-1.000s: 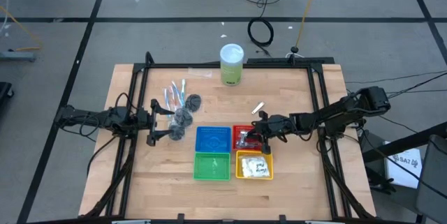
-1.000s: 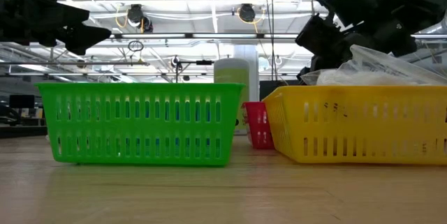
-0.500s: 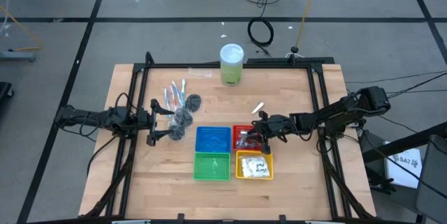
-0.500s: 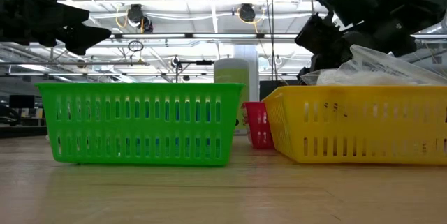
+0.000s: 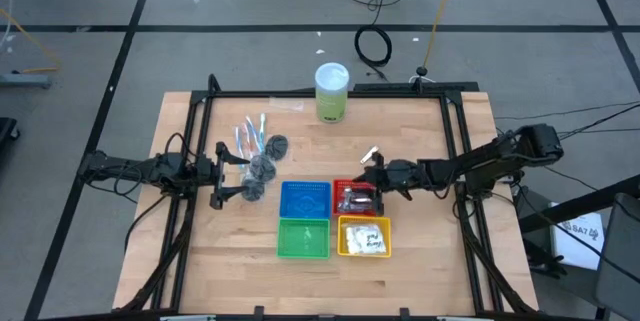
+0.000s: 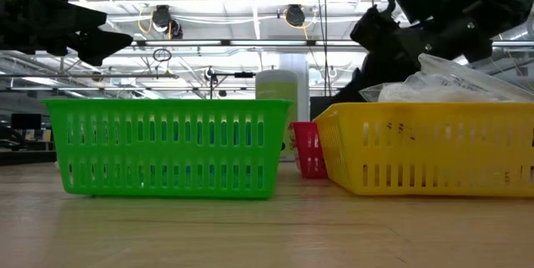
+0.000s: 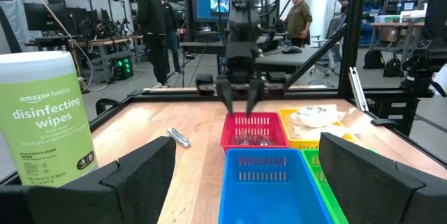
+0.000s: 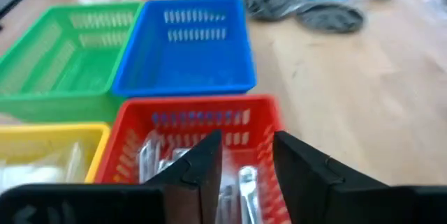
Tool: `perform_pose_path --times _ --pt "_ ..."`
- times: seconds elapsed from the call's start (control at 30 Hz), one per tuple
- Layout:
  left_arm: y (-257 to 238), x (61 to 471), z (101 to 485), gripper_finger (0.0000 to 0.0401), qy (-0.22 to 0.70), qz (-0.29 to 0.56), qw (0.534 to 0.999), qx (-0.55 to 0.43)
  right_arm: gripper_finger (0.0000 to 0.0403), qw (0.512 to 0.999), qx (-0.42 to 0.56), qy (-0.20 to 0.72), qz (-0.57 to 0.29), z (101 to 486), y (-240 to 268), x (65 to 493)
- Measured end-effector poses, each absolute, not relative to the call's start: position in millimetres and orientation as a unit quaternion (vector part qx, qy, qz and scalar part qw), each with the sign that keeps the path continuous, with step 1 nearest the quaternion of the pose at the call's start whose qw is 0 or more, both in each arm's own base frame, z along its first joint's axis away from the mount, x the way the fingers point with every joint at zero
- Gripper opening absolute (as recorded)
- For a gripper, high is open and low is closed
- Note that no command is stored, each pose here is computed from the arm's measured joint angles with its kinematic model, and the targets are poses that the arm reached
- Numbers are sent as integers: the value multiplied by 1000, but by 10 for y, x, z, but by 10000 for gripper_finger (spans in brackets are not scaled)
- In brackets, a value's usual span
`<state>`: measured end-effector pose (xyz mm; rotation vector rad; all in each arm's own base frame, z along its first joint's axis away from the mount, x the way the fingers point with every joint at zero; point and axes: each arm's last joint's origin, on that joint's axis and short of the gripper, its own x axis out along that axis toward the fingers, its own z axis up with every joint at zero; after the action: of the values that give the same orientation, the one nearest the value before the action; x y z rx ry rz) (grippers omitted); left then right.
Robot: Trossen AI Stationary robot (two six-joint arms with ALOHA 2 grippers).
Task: Pick & Place Travel size toiletries
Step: Put the nail cutter into the red basket
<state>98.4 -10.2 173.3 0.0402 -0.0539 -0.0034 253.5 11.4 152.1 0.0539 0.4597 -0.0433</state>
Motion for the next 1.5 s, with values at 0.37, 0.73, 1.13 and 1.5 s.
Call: perform_pose_path --times 0.37,0.73,1.13,1.5 --pt "-102 984 1733 347 -27 -1 999 20 171 953 38 256 -156 1601 -583 2344" --pt "-103 984 1733 347 -27 -2 999 20 186 923 70 338 -173 1257 -1042 2211" --pt "-102 984 1733 347 -27 -2 999 20 178 915 -12 391 -95 1109 -1041 2192" --pt "-102 984 1733 347 -27 -1 999 20 171 881 84 450 -122 1047 -986 2076"
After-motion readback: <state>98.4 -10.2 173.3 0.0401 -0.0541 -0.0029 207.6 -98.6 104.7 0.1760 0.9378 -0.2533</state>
